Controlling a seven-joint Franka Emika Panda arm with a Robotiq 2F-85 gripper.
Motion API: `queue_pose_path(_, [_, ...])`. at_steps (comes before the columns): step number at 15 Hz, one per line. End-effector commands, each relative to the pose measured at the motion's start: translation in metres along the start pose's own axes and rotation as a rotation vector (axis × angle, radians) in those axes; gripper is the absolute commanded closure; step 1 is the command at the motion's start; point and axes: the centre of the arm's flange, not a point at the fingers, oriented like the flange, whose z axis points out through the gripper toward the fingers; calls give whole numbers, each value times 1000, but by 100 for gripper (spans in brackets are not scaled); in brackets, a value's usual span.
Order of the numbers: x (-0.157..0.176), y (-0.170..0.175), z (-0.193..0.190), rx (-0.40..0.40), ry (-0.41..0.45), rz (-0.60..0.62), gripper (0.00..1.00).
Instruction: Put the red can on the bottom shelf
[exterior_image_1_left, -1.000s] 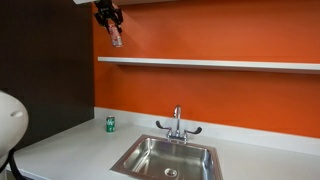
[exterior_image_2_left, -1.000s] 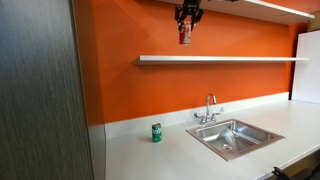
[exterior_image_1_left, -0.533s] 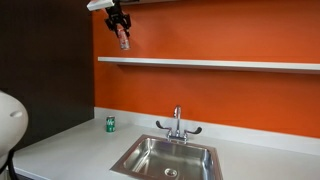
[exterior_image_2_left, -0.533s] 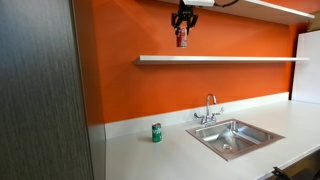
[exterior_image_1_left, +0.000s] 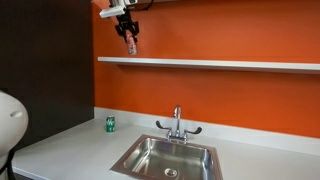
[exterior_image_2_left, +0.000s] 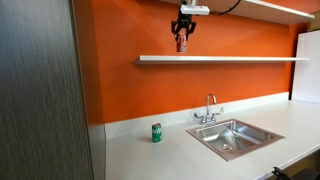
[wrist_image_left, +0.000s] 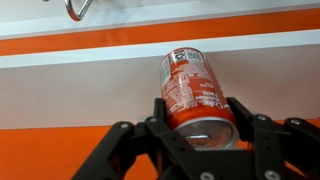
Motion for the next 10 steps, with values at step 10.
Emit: queue_pose_path(10, [44,2,16,-6,-35,38,61])
